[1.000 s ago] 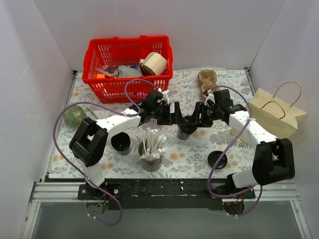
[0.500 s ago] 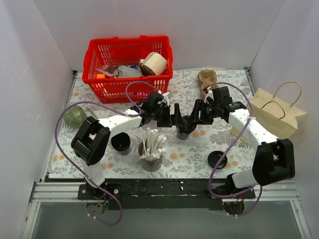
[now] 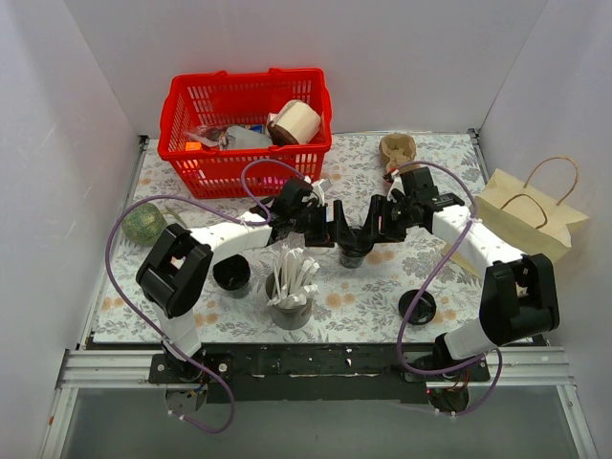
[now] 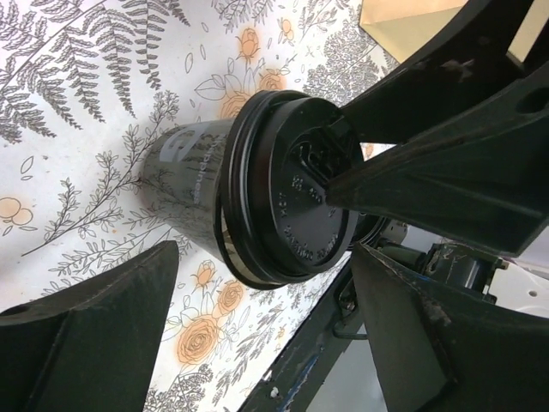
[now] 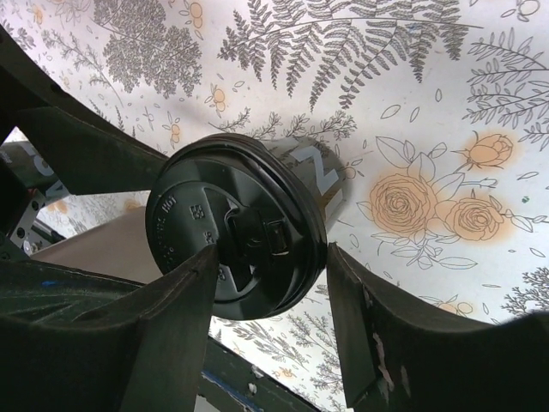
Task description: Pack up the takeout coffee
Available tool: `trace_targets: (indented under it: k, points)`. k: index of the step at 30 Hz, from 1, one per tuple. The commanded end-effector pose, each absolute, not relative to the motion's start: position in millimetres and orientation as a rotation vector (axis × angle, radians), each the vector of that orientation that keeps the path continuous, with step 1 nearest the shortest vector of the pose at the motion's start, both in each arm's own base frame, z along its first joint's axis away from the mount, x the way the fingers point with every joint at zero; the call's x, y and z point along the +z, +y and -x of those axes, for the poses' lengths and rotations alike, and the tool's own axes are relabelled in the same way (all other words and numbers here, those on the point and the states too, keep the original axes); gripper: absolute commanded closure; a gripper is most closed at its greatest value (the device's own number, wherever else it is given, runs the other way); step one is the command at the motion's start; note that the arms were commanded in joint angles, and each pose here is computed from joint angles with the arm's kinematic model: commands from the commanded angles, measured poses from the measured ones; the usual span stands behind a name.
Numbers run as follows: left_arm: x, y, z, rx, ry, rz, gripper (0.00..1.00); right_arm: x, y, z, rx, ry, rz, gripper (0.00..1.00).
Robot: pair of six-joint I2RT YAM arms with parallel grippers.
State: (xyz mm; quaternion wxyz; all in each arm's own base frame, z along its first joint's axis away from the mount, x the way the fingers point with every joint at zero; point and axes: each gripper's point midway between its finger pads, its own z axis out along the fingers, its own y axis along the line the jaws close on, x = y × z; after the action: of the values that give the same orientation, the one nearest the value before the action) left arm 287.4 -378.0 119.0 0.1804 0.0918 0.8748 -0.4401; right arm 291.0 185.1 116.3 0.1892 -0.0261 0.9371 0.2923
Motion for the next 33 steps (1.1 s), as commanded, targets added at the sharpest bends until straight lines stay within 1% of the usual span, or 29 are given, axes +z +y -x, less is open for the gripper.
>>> trace_targets:
  k: [1,3,8,14,18,22,26,33]
  points:
    - [128.8,-382.3,-285.5,-1.311,2.446,-0.268,0.21,130.9,197.7,-295.5,0.879,2.575,0.164,0.39]
    - [129.1,-381.7,-286.4,-1.309,2.445,-0.261,0.27,130.2,200.3,-293.4,0.882,2.579,0.177,0.4]
    - [124.1,-378.1,-288.4,-1.271,2.461,-0.236,0.33,128.3,199.8,-290.7,0.838,2.586,0.195,0.4]
    - [115.7,-371.2,-290.2,-1.205,2.488,-0.214,0.33,119.5,195.6,-286.8,0.782,2.613,0.185,0.4]
    - [113.9,-364.6,-289.3,-1.165,2.493,-0.202,0.32,118.0,186.6,-285.8,0.717,2.613,0.16,0.4]
    - [112.1,-362.1,-289.1,-1.15,2.496,-0.193,0.31,117.3,186.6,-279.1,0.736,2.607,0.177,0.37]
    - [109.0,-364.5,-289.5,-1.16,2.507,-0.186,0.33,108.3,187.6,-277.0,0.748,2.621,0.163,0.36]
    - [112.5,-368.3,-284.4,-1.215,2.503,-0.2,0.33,103.7,188.0,-275.0,0.761,2.629,0.085,0.48]
